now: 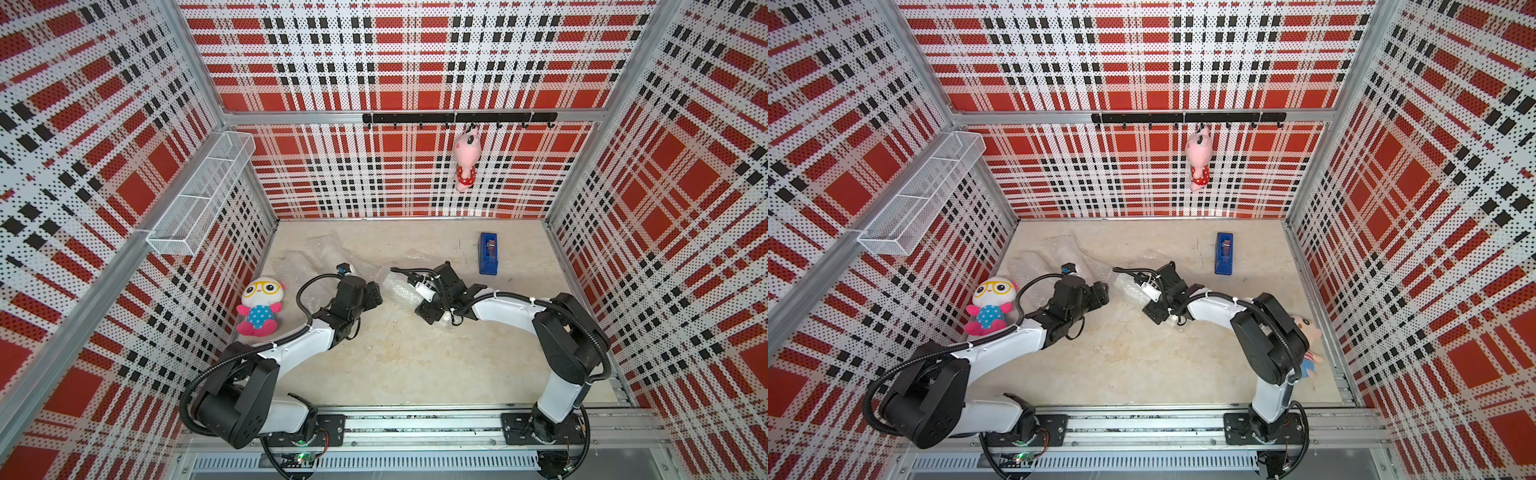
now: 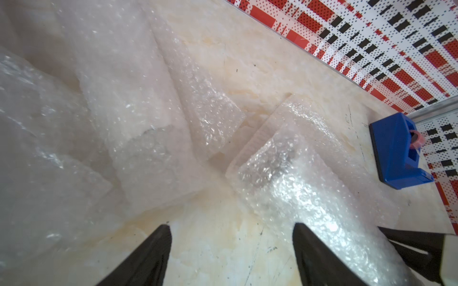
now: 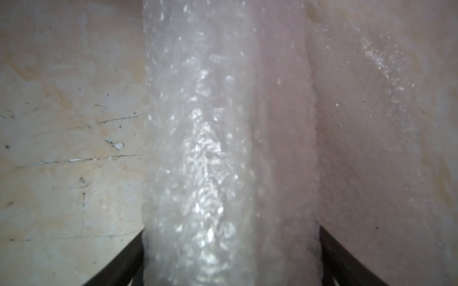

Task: Wrap vases in bubble wrap
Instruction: Wrap the vase in bubble wrap.

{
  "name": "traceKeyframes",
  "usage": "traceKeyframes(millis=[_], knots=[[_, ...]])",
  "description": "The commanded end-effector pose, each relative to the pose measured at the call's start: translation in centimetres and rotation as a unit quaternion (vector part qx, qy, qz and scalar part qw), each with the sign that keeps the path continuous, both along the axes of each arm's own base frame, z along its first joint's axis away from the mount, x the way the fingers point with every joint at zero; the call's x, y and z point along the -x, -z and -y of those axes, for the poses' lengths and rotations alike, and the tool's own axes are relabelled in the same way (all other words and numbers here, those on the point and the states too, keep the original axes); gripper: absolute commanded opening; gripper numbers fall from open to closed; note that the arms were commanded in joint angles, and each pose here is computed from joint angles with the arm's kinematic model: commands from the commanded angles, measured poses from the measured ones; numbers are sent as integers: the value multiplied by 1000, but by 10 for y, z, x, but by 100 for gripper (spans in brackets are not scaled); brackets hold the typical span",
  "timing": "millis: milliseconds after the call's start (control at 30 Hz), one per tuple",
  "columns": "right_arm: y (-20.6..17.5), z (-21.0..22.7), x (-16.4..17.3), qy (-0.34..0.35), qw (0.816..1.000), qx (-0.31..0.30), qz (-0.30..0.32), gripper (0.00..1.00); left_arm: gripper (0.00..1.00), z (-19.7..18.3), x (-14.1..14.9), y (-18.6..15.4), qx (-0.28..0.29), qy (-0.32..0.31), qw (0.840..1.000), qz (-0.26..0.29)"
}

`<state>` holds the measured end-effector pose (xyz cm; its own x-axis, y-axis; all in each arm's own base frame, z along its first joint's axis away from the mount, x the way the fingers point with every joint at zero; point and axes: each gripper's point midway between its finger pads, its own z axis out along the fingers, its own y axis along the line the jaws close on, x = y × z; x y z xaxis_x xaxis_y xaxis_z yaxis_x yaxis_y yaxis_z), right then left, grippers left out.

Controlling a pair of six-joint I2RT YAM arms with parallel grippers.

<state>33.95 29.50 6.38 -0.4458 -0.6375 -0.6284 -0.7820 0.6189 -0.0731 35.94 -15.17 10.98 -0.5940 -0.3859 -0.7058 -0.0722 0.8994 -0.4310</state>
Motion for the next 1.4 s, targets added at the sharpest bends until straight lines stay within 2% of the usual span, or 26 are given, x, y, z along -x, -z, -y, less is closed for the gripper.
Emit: traceKeyframes(millis=[0,100,267,467,733,900,1100,1367], knots=[[26,-18,50,36,982,-90,-159,65,81,20,-5,-3,12,21,1000,9],[27,-28,59,46,970,-135,-199,64,83,35,-10,-2,10,35,999,8],[38,-34,66,67,954,-166,-238,63,85,50,-20,1,5,47,999,3],[49,-37,65,78,949,-167,-255,62,87,55,-24,2,9,45,999,3],[57,-39,56,104,946,-162,-262,62,92,47,-23,-26,31,32,998,40],[59,-41,51,110,945,-165,-260,62,92,50,-27,-5,26,39,999,7],[60,-41,44,115,948,-160,-250,64,91,52,-29,29,-7,42,998,-40],[59,-34,31,128,957,-143,-218,76,87,48,-29,51,-36,38,997,-65]])
